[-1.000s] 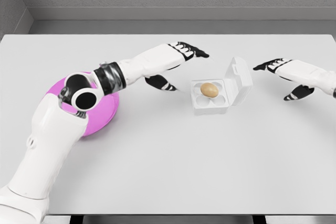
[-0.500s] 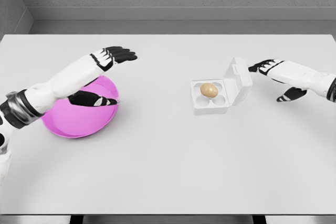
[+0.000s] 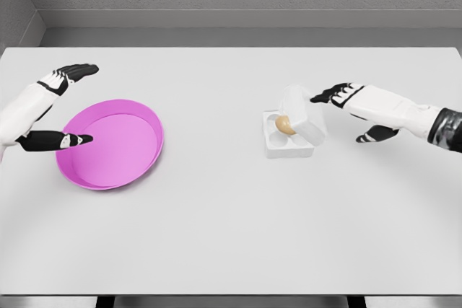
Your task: Pack egg into the box and close the box lid
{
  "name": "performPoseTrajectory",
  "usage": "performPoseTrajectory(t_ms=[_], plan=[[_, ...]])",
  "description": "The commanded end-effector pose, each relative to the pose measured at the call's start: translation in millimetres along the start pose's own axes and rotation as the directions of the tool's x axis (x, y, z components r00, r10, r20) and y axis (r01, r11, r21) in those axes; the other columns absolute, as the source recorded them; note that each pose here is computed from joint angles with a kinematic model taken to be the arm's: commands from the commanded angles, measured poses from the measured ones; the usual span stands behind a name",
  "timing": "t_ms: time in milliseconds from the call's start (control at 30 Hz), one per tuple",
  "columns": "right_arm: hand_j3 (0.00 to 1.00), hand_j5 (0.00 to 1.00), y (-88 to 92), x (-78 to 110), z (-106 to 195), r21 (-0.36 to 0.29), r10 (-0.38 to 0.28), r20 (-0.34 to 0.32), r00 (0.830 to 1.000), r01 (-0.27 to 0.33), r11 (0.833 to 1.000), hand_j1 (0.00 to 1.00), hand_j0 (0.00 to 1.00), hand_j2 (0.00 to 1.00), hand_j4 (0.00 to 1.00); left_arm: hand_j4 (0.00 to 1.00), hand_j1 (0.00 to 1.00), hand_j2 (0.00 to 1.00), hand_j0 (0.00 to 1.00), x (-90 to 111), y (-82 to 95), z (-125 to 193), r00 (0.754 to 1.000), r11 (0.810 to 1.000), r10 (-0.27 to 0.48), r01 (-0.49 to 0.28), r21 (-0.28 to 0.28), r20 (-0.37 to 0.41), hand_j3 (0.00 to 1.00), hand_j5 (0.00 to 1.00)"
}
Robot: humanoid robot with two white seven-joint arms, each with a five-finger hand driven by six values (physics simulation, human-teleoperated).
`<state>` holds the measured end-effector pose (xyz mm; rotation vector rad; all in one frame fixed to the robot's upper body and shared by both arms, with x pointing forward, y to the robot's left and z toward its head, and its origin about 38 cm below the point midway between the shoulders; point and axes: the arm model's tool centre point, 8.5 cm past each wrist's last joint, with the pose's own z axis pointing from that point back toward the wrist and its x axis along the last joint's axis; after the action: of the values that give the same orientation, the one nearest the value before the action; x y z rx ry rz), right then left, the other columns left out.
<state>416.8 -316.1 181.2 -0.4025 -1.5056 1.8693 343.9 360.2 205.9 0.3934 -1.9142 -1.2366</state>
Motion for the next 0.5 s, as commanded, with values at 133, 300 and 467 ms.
performPoseTrajectory(t_ms=[133, 300, 467], plan=[[1.0, 1.0, -14.0, 32.0, -12.3, -0.057, 0.041, 0.082, 0.996, -0.036, 0.998, 1.0, 1.0, 1.0, 1.0, 1.0, 1.0, 1.0, 1.0, -0.8, -3.4, 2.9, 1.0, 1.0, 0.012, -0.012, -0.006, -0.006, 1.0, 1.0], [1.0, 1.0, -23.8, -13.8, 26.7, -0.108, -0.005, -0.072, 0.997, -0.003, 0.994, 1.0, 1.0, 1.0, 1.0, 1.0, 1.0, 1.0, 1.0, -1.1, -4.8, 4.0, 1.0, 1.0, 0.015, -0.015, -0.008, -0.009, 1.0, 1.0], [1.0, 1.0, -20.0, -45.1, 53.5, -0.087, -0.037, -0.169, 0.985, 0.023, 0.996, 1.0, 1.0, 1.0, 1.0, 1.0, 1.0, 1.0, 1.0, 2.4, -3.1, 2.1, 1.0, 1.0, 0.007, -0.007, -0.007, 0.002, 1.0, 1.0]])
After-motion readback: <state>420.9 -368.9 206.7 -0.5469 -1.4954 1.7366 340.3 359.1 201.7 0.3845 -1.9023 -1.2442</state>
